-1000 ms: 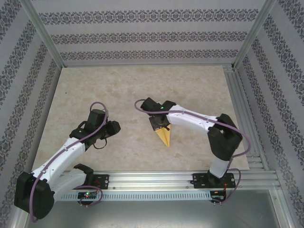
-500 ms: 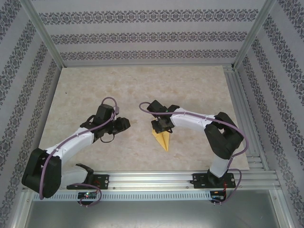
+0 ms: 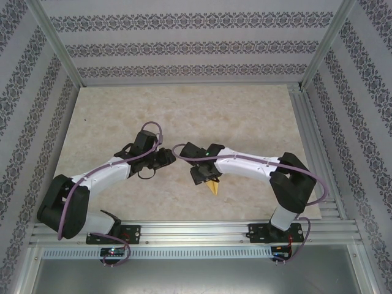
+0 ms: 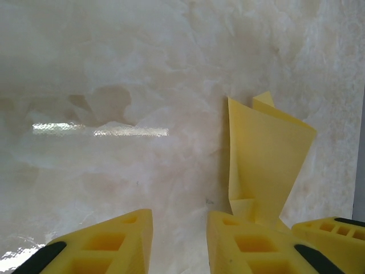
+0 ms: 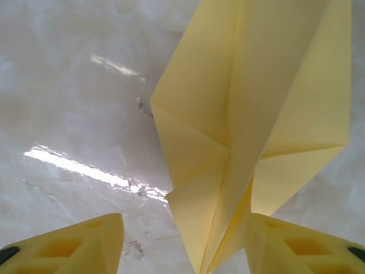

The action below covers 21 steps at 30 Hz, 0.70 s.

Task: Fold a paper plane with a square sheet of paper (fold left side to right side)
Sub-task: Move the paper plane to the top-center of the table.

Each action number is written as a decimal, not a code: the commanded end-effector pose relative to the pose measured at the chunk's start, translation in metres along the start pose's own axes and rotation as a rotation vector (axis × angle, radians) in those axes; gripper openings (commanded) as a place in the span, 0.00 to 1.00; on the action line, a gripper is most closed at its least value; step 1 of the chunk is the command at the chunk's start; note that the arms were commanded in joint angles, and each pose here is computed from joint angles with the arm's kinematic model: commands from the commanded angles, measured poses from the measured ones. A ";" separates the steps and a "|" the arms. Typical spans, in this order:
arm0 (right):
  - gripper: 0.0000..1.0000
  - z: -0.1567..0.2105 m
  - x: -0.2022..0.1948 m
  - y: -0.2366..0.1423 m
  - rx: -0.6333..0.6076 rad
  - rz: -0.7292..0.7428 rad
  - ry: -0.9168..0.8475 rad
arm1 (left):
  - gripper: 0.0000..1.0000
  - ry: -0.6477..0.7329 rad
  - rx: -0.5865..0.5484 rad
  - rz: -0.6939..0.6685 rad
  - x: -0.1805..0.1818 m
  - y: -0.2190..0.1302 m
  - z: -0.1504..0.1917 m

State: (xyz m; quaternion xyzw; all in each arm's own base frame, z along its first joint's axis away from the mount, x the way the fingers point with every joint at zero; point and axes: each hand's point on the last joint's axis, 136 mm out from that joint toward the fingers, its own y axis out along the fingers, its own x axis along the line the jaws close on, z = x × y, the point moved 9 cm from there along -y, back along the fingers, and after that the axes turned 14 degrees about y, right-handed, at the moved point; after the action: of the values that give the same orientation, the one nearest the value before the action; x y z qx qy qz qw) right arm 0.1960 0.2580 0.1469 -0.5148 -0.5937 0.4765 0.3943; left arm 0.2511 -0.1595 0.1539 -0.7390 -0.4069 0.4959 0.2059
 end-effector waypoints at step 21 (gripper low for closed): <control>0.65 0.003 -0.022 0.020 -0.021 -0.048 0.174 | 0.33 0.012 -0.028 0.001 -0.004 -0.006 0.000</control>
State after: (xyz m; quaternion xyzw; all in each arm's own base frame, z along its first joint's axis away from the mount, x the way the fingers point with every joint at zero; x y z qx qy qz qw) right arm 0.1984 0.2351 0.1298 -0.5468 -0.5704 0.4325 0.4343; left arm 0.2507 -0.1583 0.1571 -0.7406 -0.4119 0.4909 0.2021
